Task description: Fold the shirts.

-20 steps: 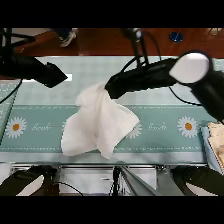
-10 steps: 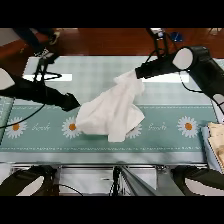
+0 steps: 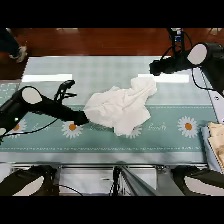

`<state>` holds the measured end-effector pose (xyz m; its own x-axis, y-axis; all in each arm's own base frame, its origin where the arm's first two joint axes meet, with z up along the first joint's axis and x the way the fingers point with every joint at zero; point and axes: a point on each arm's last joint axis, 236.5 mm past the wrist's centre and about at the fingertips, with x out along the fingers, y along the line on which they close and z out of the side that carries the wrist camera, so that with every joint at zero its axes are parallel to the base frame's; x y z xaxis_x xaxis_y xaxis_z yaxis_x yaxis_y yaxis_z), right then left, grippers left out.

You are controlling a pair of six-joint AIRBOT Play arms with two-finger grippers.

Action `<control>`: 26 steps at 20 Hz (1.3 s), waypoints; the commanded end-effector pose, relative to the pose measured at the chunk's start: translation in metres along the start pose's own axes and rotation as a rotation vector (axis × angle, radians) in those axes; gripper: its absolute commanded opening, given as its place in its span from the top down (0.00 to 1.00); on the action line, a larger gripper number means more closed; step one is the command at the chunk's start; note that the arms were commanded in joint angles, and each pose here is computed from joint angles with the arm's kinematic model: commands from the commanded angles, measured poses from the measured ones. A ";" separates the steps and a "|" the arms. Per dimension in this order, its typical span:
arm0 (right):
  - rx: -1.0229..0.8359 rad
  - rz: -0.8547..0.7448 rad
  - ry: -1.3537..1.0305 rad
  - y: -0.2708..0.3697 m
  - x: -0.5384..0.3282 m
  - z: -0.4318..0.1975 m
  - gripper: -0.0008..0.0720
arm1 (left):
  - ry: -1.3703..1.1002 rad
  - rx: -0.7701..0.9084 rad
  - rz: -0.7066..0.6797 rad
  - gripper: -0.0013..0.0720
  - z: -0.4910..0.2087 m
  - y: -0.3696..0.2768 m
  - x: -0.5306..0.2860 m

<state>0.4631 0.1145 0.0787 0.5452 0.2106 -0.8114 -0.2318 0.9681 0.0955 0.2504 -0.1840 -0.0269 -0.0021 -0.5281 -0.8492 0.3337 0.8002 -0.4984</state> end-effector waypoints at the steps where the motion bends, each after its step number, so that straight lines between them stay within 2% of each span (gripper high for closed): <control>1: 0.000 -0.042 0.064 -0.023 -0.002 -0.015 0.29 | -0.003 -0.050 -0.044 0.00 0.004 0.002 0.020; 2: 0.016 -0.048 0.079 -0.033 -0.004 -0.019 0.26 | -0.014 -0.059 -0.038 0.00 0.008 0.006 0.024; 4: 0.049 -0.040 0.099 -0.048 -0.007 -0.025 0.26 | -0.014 -0.095 -0.056 0.00 0.010 0.008 0.033; 8: 0.126 -0.015 0.114 -0.075 -0.014 -0.032 0.26 | 0.010 -0.186 -0.199 0.00 0.015 -0.012 0.054; 15: 0.135 -0.018 0.151 -0.090 -0.019 -0.044 0.26 | -0.111 -0.322 -0.170 0.00 0.050 0.008 0.086; 17: 0.135 -0.019 0.151 -0.090 -0.019 -0.044 0.26 | -0.169 -0.394 -0.179 0.60 0.065 0.012 0.087; 18: 0.135 -0.019 0.151 -0.090 -0.019 -0.044 0.26 | -0.185 -0.391 -0.186 0.79 0.070 0.010 0.085; 19: 0.133 -0.023 0.151 -0.091 -0.019 -0.044 0.26 | -0.183 -0.351 -0.197 0.90 0.072 0.006 0.083; 20: 0.130 -0.029 0.148 -0.093 -0.019 -0.043 0.26 | -0.166 -0.296 -0.215 0.95 0.070 -0.001 0.081; 23: 0.127 -0.072 0.094 -0.107 -0.016 -0.031 0.26 | -0.080 -0.234 -0.289 0.95 0.052 -0.023 0.076; 26: 0.258 0.019 0.094 -0.112 0.004 -0.035 0.23 | -0.052 -0.197 -0.333 0.95 0.044 -0.040 0.063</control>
<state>0.4537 0.0035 0.0545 0.4563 0.1675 -0.8739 -0.0665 0.9858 0.1542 0.2931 -0.2554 -0.0689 0.0271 -0.7475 -0.6637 0.0980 0.6627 -0.7425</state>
